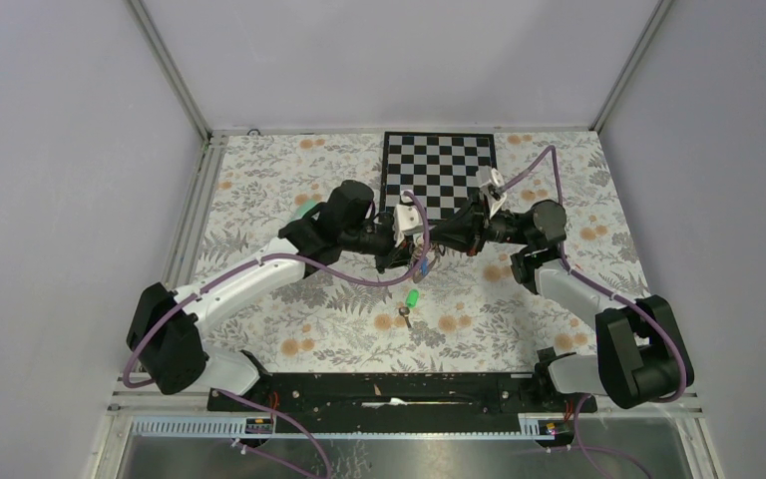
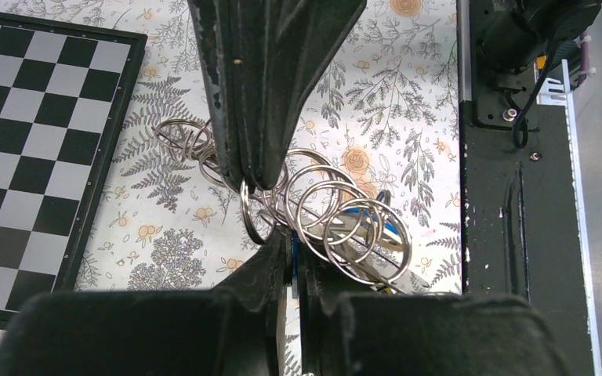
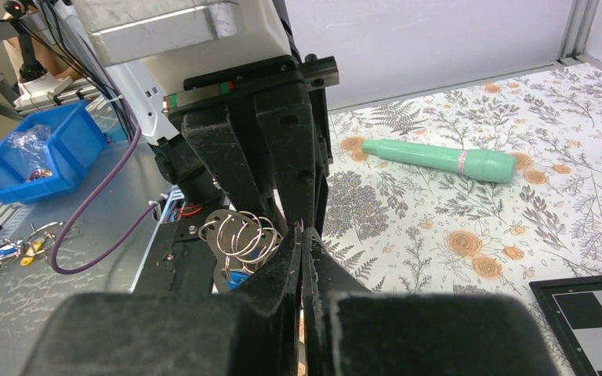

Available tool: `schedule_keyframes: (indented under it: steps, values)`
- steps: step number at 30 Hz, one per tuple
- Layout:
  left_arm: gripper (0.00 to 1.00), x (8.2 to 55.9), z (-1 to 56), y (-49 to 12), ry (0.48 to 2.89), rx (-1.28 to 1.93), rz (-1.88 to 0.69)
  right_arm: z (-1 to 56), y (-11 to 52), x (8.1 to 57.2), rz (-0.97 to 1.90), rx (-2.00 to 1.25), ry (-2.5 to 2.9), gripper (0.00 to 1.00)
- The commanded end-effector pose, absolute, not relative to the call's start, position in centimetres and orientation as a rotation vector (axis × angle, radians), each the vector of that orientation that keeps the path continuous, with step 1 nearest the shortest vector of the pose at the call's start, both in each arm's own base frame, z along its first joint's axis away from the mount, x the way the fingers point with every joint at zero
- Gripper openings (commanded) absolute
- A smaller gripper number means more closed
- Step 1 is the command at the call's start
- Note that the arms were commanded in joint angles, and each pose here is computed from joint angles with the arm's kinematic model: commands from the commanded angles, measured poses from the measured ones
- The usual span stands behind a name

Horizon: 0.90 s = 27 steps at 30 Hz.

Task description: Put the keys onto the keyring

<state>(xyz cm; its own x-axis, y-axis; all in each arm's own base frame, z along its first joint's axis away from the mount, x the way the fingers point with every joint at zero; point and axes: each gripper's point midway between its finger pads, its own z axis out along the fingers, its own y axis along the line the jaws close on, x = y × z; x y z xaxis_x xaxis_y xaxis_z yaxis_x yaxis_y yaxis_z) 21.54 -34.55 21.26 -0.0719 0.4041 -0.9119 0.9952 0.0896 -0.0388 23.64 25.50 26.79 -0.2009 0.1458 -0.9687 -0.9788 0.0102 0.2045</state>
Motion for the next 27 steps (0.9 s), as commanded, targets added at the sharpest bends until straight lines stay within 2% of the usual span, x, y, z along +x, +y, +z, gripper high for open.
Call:
schedule_keyframes:
  steps: [1, 11, 20, 27]
  values:
    - [0.00, 21.8, 24.3, -34.4, 1.478, 1.414, -0.917, 27.3, 25.1, 23.5, 1.328, -1.052, 1.189, 0.00]
    - [0.03, 22.7, 26.0, -33.0, 1.447, 1.426, -0.799, 23.8, 24.6, 22.8, 1.274, -1.180, 1.223, 0.00]
    - [0.01, 23.3, 26.0, -33.1, 1.454, 1.431, -0.781, 23.7, 24.6, 22.6, 1.273, -1.187, 1.231, 0.00]
    - [0.03, 24.2, 26.1, -34.2, 1.473, 1.422, -0.759, 23.2, 24.7, 22.7, 1.266, -1.186, 1.247, 0.00]
